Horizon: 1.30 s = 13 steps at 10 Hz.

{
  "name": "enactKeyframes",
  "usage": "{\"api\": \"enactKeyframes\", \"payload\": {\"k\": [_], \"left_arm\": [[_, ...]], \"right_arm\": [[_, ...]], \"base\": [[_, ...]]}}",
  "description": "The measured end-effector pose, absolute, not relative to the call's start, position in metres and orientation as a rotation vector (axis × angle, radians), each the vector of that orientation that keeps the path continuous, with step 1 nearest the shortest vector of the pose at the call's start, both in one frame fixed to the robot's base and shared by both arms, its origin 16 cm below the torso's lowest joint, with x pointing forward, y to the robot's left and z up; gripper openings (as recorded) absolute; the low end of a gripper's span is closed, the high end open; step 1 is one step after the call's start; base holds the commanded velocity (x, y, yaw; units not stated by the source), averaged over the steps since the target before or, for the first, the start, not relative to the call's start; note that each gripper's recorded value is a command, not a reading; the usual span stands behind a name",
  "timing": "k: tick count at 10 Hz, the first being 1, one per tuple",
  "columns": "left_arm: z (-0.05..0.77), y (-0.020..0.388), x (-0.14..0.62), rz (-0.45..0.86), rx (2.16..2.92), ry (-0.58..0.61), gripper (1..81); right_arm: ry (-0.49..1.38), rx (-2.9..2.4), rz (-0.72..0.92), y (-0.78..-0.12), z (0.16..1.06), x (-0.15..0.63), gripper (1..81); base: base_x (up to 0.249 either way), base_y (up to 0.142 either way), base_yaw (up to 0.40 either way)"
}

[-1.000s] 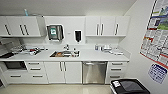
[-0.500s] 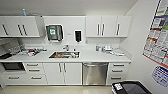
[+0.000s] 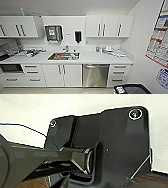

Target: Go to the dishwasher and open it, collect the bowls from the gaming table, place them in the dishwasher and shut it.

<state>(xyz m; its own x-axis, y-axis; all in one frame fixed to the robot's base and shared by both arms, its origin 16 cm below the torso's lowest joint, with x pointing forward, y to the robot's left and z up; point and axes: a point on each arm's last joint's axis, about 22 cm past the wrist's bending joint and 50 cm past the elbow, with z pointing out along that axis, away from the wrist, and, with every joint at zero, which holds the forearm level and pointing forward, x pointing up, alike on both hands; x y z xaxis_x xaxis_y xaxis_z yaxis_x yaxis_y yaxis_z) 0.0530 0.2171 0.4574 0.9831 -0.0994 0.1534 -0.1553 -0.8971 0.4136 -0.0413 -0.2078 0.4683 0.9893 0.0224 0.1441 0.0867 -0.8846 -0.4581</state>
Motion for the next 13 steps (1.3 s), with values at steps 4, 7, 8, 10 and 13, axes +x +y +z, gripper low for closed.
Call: {"api": "enactKeyframes", "payload": {"k": [4, 7, 8, 10, 13], "left_arm": [[0.4575, 0.218, 0.0524, 0.186, 2.692, -0.178, 81.1], [0.4576, 0.2207, 0.0523, 0.195, 2.694, -0.175, 81.1], [0.4577, 0.2195, 0.0527, 0.195, 2.692, -0.175, 81.1], [0.4577, 0.2195, 0.0525, 0.195, 2.692, -0.174, 81.1], [0.4577, 0.2191, 0.0527, 0.197, 2.691, -0.174, 81.1]], "right_arm": [[-0.078, -2.652, -0.185, -0.2071, 0.4684, -0.0412, 81.1], [-0.078, -2.653, -0.185, -0.2081, 0.4683, -0.0417, 81.1], [-0.078, -2.653, -0.184, -0.2081, 0.4683, -0.0416, 81.1], [-0.078, -2.657, -0.184, -0.2104, 0.4676, -0.0415, 81.1], [-0.078, -2.658, -0.184, -0.2104, 0.4675, -0.0416, 81.1]], "base": [[0.116, 0.0, 0.0], [0.116, 0.0, 0.0], [0.116, 0.0, 0.0], [0.116, 0.0, 0.0], [0.116, 0.0, 0.0]]}}
